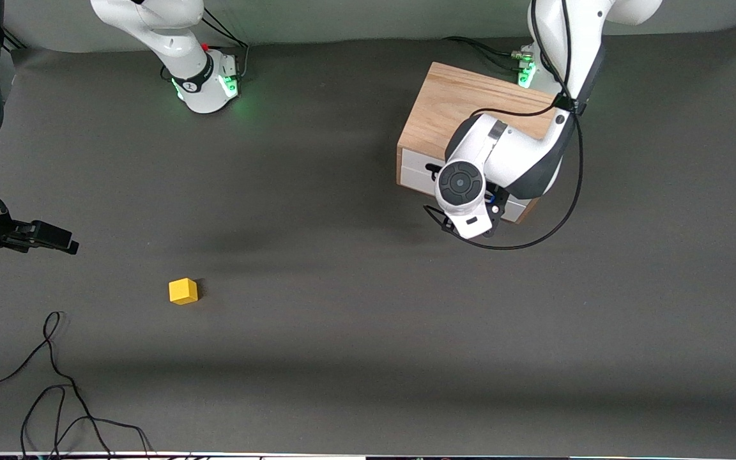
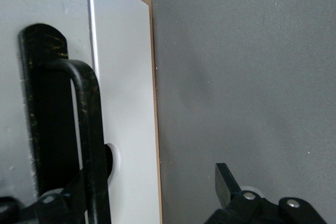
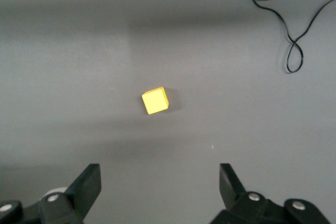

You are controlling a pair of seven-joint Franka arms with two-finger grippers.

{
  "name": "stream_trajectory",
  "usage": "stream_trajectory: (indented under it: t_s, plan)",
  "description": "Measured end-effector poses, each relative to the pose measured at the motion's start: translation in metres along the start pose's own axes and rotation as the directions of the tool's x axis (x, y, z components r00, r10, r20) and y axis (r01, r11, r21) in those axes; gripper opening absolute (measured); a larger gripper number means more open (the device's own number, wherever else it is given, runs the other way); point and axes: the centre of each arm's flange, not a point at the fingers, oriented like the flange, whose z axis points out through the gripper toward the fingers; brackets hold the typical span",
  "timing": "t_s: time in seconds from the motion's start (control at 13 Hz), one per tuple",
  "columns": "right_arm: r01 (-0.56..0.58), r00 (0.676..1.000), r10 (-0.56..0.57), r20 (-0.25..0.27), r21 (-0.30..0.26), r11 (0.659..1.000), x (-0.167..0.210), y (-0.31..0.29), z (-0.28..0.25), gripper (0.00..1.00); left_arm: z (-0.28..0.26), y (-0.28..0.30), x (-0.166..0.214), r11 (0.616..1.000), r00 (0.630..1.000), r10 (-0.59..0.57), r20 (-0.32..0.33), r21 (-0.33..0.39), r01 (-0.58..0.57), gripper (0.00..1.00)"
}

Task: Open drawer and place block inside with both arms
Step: 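Pull the drawer out of the wooden box with the left gripper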

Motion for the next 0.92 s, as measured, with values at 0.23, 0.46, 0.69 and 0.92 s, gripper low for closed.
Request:
stream_trajectory:
  t_s: [0.23,0.46,0.69,0.92]
  plan:
    - [-0.002,1.0,0.002,-0.001,0.0,1.0,0.0,0.001,0.0,1.0,-0.001,0.001,0.001,1.0,1.0,0.005,0.001,-0.003,-0.005,1.0]
    - [-0.019,1.0,0.019,-0.001,0.0,1.0,0.0,0.011,-0.001,1.0,-0.005,0.007,0.0,1.0,1.0,0.004,0.004,-0.019,-0.004,1.0]
    - [-0.036,0.999,0.036,-0.002,0.0,0.999,0.0,0.023,-0.001,1.0,-0.01,0.023,0.004,0.999,1.0,-0.005,0.01,-0.038,0.006,1.0]
    - [-0.038,0.999,0.038,-0.002,0.0,0.999,0.0,0.024,-0.001,1.0,-0.018,0.039,0.009,0.998,1.0,-0.017,0.022,-0.062,0.018,1.0]
